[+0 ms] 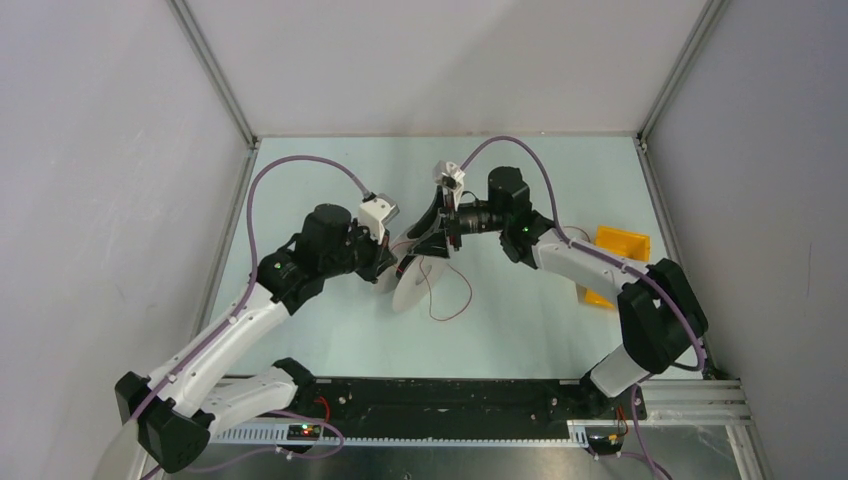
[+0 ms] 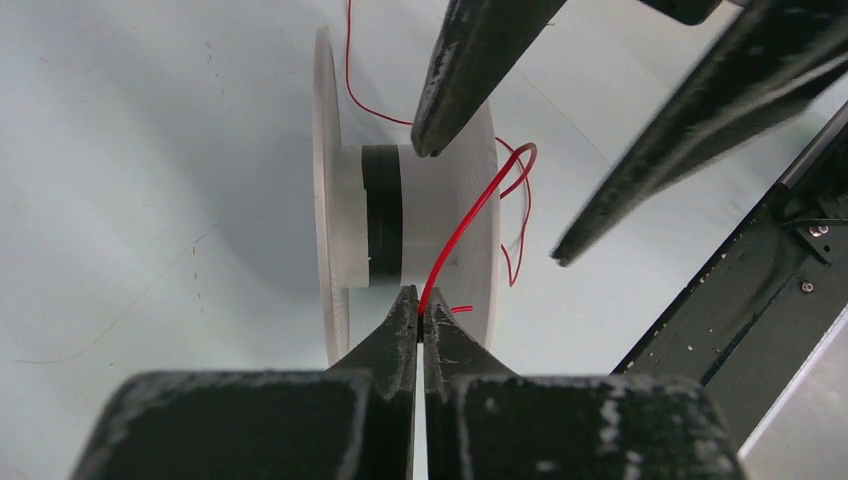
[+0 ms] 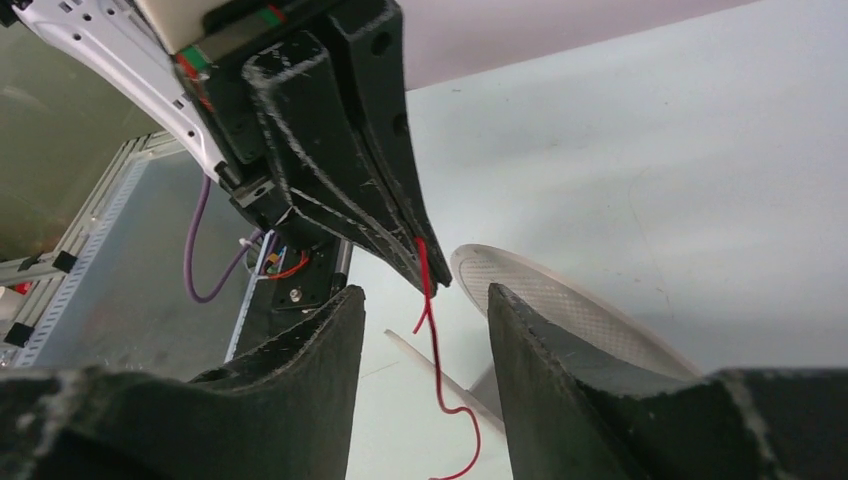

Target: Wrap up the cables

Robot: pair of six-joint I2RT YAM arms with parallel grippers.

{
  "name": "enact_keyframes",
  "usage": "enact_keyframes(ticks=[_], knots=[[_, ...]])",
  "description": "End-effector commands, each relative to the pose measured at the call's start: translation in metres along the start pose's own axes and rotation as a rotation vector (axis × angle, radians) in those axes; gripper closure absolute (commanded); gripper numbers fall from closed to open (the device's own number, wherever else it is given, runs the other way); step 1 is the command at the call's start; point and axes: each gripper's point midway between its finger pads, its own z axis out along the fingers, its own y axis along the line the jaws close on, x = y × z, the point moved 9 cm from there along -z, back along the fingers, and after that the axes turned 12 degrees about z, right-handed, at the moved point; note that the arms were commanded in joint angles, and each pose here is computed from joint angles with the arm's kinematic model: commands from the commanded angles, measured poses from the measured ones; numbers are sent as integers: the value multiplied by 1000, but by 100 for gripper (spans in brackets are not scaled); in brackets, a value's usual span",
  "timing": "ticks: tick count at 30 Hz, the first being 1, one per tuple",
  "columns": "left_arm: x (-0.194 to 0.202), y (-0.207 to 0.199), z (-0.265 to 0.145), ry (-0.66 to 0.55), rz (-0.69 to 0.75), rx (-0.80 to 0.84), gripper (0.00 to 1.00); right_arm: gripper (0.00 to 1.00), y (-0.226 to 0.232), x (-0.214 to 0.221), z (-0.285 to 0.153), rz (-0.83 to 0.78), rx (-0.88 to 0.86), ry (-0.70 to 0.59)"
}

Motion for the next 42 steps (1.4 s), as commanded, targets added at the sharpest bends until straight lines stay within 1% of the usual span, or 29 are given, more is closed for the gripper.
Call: enact_keyframes(ticks=[1, 3, 4, 5, 6, 8, 10, 11, 13, 18, 19, 21, 29, 33, 39, 42], knots=[[-6, 0, -2, -36, 15, 13, 100, 49, -4, -16, 6, -66, -15, -21], [-5, 0, -1, -32, 15, 20, 100, 55, -7, -16, 7, -70, 10, -25], [-5, 0, 0, -28, 17, 19, 100, 70, -9, -16, 7, -75, 18, -27], [-5, 1, 1, -25, 17, 18, 100, 78, -11, -16, 7, -78, 34, -34], [-4, 2, 2, -20, 19, 8, 100, 91, -12, -16, 8, -84, 41, -34], [-5, 5, 1, -16, 17, -29, 97, 100, -15, -15, 8, -93, 51, -30], [-5, 9, 0, -10, 9, -86, 84, 100, -19, -14, 9, -97, 60, -27], [-5, 12, -1, -3, 5, -122, 73, 100, -20, -13, 10, -96, 60, -25], [-7, 14, -2, -3, -3, -145, 64, 100, -24, -10, 11, -91, 60, -20], [-11, 20, 1, 8, -35, -210, 48, 100, -30, -8, 12, -85, 69, -21], [-11, 23, 1, 17, -43, -246, 47, 100, -31, -7, 12, -86, 70, -20], [-11, 26, 3, 28, -49, -267, 46, 100, -33, -5, 12, -82, 72, -15], [-5, 30, 19, 84, -61, -282, 45, 100, -39, -3, 8, -81, 72, -5], [-5, 33, 24, 83, -68, -254, 46, 100, -42, -1, 6, -75, 70, 0], [-15, 32, 31, 41, -99, -166, 48, 100, -46, 2, 5, -62, 67, 9], [-15, 33, 35, 44, -103, -148, 49, 100, -46, 3, 4, -58, 67, 14]])
